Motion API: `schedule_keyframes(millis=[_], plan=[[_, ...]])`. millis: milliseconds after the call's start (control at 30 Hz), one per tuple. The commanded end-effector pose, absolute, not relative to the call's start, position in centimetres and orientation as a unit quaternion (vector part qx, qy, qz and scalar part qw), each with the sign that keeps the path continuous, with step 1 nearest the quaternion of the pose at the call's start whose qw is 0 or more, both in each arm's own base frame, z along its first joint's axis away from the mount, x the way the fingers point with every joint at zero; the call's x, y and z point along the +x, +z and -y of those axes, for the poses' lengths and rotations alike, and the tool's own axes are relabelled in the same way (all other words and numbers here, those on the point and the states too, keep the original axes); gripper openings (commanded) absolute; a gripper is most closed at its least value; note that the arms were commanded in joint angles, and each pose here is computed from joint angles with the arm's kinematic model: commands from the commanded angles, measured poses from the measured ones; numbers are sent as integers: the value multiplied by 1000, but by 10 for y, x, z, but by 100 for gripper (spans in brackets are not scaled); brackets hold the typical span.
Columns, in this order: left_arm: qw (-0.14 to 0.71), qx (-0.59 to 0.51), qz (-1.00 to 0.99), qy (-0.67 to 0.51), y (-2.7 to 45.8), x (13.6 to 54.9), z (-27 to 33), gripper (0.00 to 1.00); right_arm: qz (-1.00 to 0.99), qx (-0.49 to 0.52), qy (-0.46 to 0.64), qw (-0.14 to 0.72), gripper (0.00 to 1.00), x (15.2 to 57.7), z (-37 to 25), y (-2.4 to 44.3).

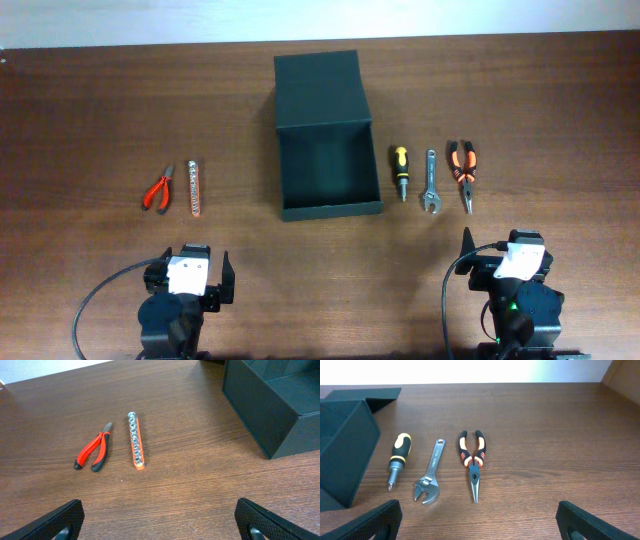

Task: Pack container

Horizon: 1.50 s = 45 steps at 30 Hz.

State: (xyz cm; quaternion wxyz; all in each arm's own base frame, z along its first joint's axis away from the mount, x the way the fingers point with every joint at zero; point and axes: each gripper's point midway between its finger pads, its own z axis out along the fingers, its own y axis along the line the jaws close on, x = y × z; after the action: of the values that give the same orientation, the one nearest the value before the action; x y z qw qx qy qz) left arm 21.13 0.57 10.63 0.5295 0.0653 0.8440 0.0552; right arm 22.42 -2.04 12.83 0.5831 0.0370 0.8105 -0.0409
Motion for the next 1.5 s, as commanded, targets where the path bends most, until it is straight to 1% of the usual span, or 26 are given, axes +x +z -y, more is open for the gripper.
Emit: schedule_keyframes(millis=[0, 1067, 1333, 1467], plan=[[532, 67, -843, 46, 105, 211, -2, 99, -810, 44, -39, 584, 99, 224, 22, 127], [532, 67, -843, 46, 105, 211, -2, 99, -810, 44, -39, 584, 99, 224, 22, 127], [541, 74, -837, 36, 110, 213, 2, 99, -809, 44, -39, 584, 99, 224, 22, 127], [564, 76, -822, 34, 122, 218, 4, 99, -810, 44, -37, 584, 99, 224, 21, 127]])
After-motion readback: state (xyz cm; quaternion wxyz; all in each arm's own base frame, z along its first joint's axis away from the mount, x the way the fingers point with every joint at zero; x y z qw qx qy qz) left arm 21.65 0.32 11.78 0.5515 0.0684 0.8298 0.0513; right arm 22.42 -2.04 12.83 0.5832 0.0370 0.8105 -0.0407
